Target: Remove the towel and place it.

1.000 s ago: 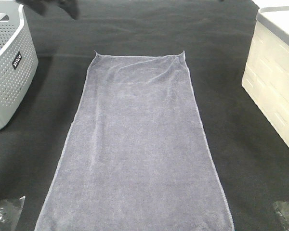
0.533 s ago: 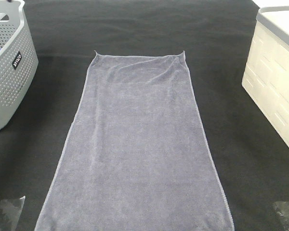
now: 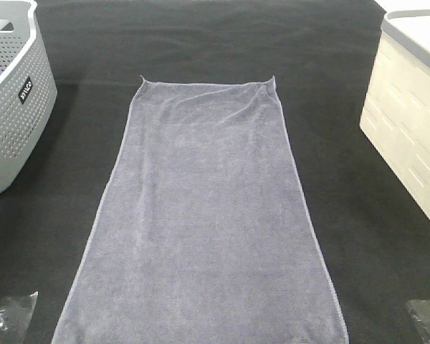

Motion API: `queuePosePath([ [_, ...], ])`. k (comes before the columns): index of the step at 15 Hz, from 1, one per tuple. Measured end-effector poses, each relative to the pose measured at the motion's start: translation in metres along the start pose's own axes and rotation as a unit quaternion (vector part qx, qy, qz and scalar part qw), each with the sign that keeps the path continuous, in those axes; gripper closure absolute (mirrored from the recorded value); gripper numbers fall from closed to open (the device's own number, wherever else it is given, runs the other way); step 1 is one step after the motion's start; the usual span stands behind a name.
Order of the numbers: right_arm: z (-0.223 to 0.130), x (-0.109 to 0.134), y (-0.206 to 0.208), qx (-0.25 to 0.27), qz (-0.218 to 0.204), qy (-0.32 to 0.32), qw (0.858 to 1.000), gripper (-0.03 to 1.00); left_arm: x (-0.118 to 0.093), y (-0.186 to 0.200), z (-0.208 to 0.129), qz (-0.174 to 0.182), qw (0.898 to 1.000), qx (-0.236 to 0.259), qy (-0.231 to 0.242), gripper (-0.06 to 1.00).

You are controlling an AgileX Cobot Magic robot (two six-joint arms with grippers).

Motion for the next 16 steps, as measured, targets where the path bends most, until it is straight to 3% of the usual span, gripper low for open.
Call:
queuePosePath([
  [6,-0.132,-0.031,0.038,-0.004,0.001,0.0,1.0,0.15,-0.021,0.081,-0.105,-0.008,0.999,-0.044,0.002,0.12],
  [8,-0.166,-0.04,0.042,-0.016,0.002,0.002,1.0,0.15,-0.027,0.102,-0.135,-0.002,0.997,-0.083,-0.004,0.12],
  [11,-0.209,-0.052,0.045,-0.047,0.005,0.011,0.999,0.15,-0.041,0.113,-0.188,-0.021,0.992,-0.125,-0.008,0.12],
  [16,-0.25,-0.067,0.05,-0.106,-0.003,0.034,0.994,0.15,-0.054,0.135,-0.253,0.001,0.968,-0.244,-0.06,0.12],
])
Point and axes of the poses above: a point on each arm's last joint axis where the gripper is mounted, y pointing back along that axis away from the gripper, x along the wrist's bending axis when the last joint is at zero, z = x × y, the point moved 2 cm from there along -y, pointing out along that axis toward the gripper, and after that the axes turned 9 degrees about -y, right-handed, at the moved point
